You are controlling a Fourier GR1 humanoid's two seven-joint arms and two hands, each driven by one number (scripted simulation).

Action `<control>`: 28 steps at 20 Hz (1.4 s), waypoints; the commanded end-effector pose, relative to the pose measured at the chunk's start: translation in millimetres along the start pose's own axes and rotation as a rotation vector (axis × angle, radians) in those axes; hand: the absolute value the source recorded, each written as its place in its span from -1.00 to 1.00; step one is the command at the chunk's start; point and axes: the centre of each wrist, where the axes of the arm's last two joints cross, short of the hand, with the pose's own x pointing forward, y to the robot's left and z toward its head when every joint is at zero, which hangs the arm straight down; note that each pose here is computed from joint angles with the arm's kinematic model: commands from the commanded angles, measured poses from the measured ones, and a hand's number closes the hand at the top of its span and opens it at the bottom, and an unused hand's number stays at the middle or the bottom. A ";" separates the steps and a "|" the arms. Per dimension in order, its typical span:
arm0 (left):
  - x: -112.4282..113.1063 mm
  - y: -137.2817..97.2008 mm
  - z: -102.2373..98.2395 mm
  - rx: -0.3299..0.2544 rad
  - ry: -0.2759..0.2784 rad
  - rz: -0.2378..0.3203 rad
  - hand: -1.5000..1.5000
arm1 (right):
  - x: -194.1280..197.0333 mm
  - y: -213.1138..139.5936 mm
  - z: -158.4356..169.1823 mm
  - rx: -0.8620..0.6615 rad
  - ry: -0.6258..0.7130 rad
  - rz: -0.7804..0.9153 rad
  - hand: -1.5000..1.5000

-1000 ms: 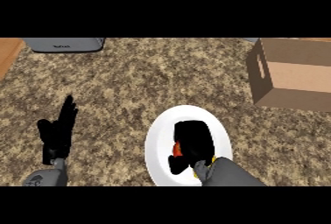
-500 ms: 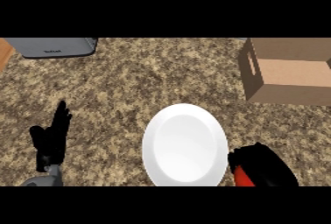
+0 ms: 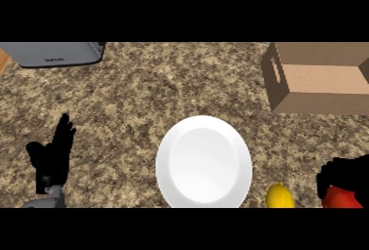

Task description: Pick the tomato from the plate and place it in the cardboard box

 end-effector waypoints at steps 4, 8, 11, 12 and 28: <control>-1.1 1.9 -0.8 0.001 0.003 -0.001 0.00 | -19.2 -65.1 9.6 -0.170 0.031 -0.060 1.00; 5.3 -5.2 -5.3 -0.012 -0.013 -0.008 0.00 | -60.1 -104.6 17.4 -0.230 0.094 0.005 1.00; -5.5 -5.3 -1.0 -0.028 -0.006 0.000 0.00 | -74.2 -133.9 27.9 -0.274 0.107 -0.014 1.00; 9.4 -24.3 -0.3 -0.038 -0.014 0.000 0.00 | -87.8 -137.8 33.4 -0.313 0.121 -0.023 1.00; 29.7 -55.2 -18.8 -0.145 -0.055 -0.007 0.00 | -186.3 -132.5 -19.3 -0.317 0.204 -0.127 1.00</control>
